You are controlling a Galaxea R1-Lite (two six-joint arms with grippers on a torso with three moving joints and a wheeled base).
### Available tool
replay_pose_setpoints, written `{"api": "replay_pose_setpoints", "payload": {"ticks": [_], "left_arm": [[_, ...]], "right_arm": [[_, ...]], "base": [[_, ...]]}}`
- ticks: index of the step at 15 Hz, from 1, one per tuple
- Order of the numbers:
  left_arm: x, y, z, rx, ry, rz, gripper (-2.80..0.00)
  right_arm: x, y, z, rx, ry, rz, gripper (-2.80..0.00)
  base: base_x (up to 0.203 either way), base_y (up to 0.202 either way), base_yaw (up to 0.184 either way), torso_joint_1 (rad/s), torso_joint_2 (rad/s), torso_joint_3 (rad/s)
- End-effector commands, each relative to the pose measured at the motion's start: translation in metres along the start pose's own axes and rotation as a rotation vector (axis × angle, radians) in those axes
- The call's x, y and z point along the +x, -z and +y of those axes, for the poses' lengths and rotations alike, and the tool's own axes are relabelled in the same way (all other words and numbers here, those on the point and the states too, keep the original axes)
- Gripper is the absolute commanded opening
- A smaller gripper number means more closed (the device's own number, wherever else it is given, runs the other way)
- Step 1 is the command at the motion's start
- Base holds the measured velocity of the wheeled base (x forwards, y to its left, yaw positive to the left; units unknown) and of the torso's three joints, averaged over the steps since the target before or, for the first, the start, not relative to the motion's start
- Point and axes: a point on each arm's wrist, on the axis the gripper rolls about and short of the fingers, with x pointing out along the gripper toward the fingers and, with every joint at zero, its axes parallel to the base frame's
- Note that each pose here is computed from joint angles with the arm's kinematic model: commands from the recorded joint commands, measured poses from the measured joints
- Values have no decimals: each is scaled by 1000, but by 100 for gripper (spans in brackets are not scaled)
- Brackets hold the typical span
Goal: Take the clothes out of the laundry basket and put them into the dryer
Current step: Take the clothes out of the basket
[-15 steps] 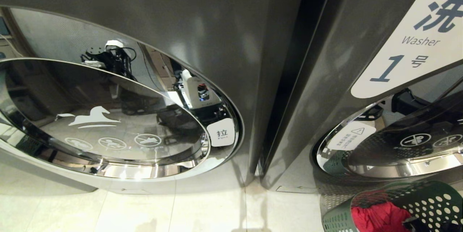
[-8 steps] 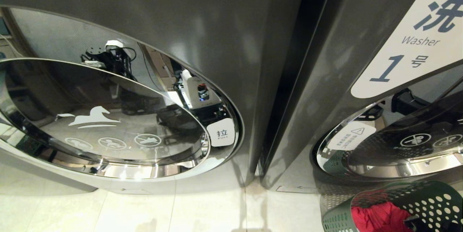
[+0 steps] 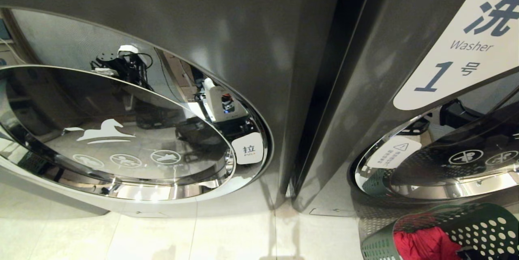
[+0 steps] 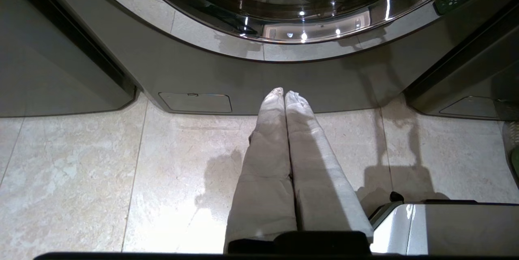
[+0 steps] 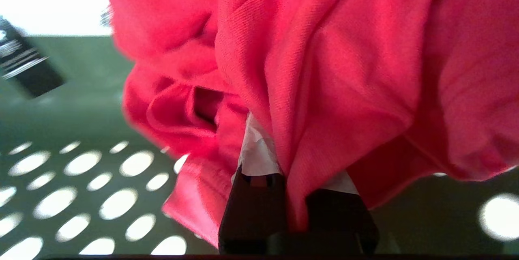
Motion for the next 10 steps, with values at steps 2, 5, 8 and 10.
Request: {"api": "replay_pose_setpoints", "payload": {"ticks": [2,5,8,10], "left_arm": [[0,0,0,0,-1,1,-280],[0,0,0,0,-1,1,-280],[0,0,0,0,-1,1,-280],[0,0,0,0,-1,1,-280]], "right_arm": [[-27,-11,-7,30,-22,24,-280],[-74,-41,-14,51,-41,39,-280],[-132,-50,14,128,-99,82,-280],[-175,-58,40,195,-134,67,-280]], "base": [[0,0,0,0,0,0],[0,0,0,0,0,0],[0,0,0,0,0,0],[0,0,0,0,0,0]]}}
